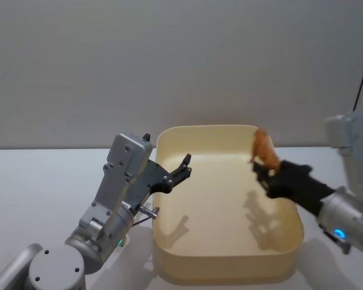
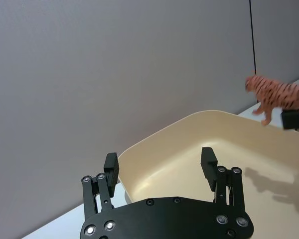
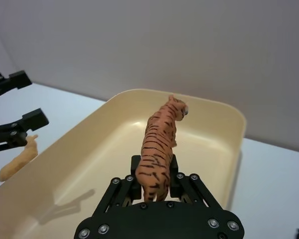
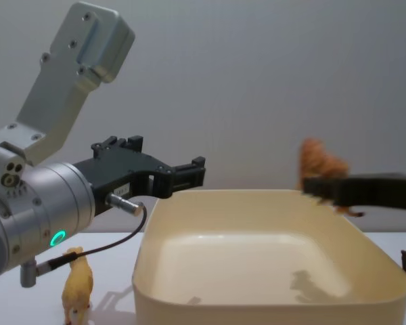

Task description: Pick up the toy alternately with two hands and place it into the central storage box.

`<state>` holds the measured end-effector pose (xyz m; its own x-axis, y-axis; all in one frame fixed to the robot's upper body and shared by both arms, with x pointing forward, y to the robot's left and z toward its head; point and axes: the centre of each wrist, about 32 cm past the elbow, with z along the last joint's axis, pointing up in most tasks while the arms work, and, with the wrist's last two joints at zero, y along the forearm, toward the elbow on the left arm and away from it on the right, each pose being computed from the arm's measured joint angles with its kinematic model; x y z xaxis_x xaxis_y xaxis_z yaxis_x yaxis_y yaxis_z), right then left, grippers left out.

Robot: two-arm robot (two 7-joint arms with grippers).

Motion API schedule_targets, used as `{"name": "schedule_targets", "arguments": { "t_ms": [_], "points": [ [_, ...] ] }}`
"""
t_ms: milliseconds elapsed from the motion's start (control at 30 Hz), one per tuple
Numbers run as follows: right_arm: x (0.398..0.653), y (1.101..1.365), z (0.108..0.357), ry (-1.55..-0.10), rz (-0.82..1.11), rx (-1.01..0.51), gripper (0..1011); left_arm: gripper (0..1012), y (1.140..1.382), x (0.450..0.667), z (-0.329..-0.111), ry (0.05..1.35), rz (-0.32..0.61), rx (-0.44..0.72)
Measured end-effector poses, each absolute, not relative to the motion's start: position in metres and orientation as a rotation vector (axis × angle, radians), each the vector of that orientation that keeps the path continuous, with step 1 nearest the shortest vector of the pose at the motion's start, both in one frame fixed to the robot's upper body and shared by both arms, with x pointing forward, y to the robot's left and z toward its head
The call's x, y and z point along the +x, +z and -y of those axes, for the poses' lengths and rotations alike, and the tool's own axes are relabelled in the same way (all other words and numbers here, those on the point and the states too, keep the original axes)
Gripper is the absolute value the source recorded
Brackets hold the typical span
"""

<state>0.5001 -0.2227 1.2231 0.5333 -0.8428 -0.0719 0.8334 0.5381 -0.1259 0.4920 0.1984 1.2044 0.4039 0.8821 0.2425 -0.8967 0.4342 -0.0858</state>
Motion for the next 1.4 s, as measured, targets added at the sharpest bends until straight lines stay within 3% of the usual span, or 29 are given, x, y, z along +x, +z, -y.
{"name": "schedule_targets", "arguments": {
  "t_ms": [67, 467, 867, 1400],
  "points": [
    [0.507, 1.222, 0.216, -0.969, -0.148, -0.098, 275, 1002, 1.204, 0.492, -0.198, 1.124, 0.268, 0.061],
    [0.528, 1.219, 0.193, -0.864, -0.204, -0.159, 668, 1002, 1.204, 0.492, -0.198, 1.124, 0.268, 0.061],
    [0.524, 1.228, 0.205, -0.896, -0.189, -0.140, 1001, 1001, 1.204, 0.492, -0.198, 1.124, 0.268, 0.061],
    [0.494, 1.251, 0.256, -1.070, -0.190, -0.078, 1001, 1002, 1.204, 0.492, -0.198, 1.124, 0.268, 0.061]
  ]
}}
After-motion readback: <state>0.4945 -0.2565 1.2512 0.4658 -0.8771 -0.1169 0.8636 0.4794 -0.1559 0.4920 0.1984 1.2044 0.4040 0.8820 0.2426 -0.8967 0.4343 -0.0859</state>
